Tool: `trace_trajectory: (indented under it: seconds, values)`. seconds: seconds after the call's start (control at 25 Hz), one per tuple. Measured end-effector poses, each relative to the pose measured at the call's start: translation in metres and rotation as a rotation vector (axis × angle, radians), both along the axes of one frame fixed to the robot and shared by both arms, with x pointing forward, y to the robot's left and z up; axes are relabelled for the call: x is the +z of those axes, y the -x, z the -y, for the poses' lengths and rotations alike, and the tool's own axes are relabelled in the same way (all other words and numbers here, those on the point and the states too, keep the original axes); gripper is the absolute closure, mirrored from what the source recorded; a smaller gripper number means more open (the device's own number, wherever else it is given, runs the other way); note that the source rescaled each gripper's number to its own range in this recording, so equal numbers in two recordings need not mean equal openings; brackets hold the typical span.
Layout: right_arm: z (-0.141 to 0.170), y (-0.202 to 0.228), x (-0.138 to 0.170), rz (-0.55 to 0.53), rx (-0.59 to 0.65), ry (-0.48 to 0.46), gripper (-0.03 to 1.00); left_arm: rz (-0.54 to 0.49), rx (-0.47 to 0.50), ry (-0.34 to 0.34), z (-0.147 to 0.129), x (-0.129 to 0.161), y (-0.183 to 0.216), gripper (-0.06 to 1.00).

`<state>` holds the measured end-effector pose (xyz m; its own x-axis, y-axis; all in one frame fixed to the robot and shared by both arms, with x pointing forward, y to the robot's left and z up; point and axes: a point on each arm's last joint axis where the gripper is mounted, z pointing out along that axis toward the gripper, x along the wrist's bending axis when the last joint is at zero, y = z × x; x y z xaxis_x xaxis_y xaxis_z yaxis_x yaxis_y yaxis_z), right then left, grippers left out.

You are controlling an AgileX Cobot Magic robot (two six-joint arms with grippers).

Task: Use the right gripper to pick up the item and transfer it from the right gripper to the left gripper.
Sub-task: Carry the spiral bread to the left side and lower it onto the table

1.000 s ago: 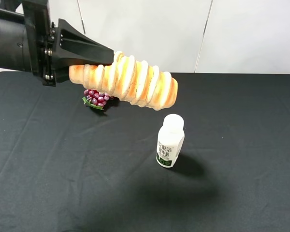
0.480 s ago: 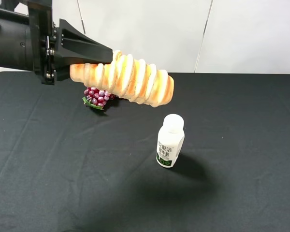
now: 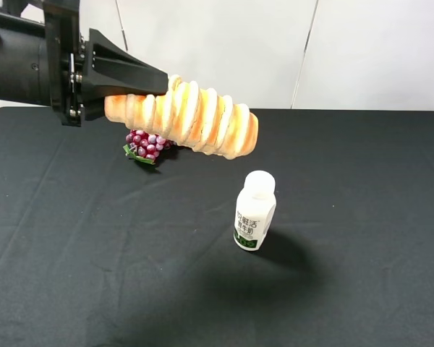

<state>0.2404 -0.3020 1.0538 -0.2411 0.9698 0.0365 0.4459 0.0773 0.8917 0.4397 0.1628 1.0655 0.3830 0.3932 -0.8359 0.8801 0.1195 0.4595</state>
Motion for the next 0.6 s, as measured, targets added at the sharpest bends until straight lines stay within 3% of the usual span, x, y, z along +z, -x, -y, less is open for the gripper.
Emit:
trace_trajectory:
  seconds: [0.2,0.36,0.6]
  values:
    - [0.001,0.005,0.000,0.029,-0.118,-0.007,-0.03,0.007,-0.001,0.000,0.000,0.002,-0.001,0.93]
    - [0.001,0.005,0.000,0.030,-0.145,-0.007,-0.03,0.064,-0.014,-0.013,0.001,0.015,-0.005,0.94]
    - [0.001,0.005,0.000,0.030,-0.146,-0.008,-0.03,0.149,0.000,-0.122,0.000,0.043,-0.017,0.94]
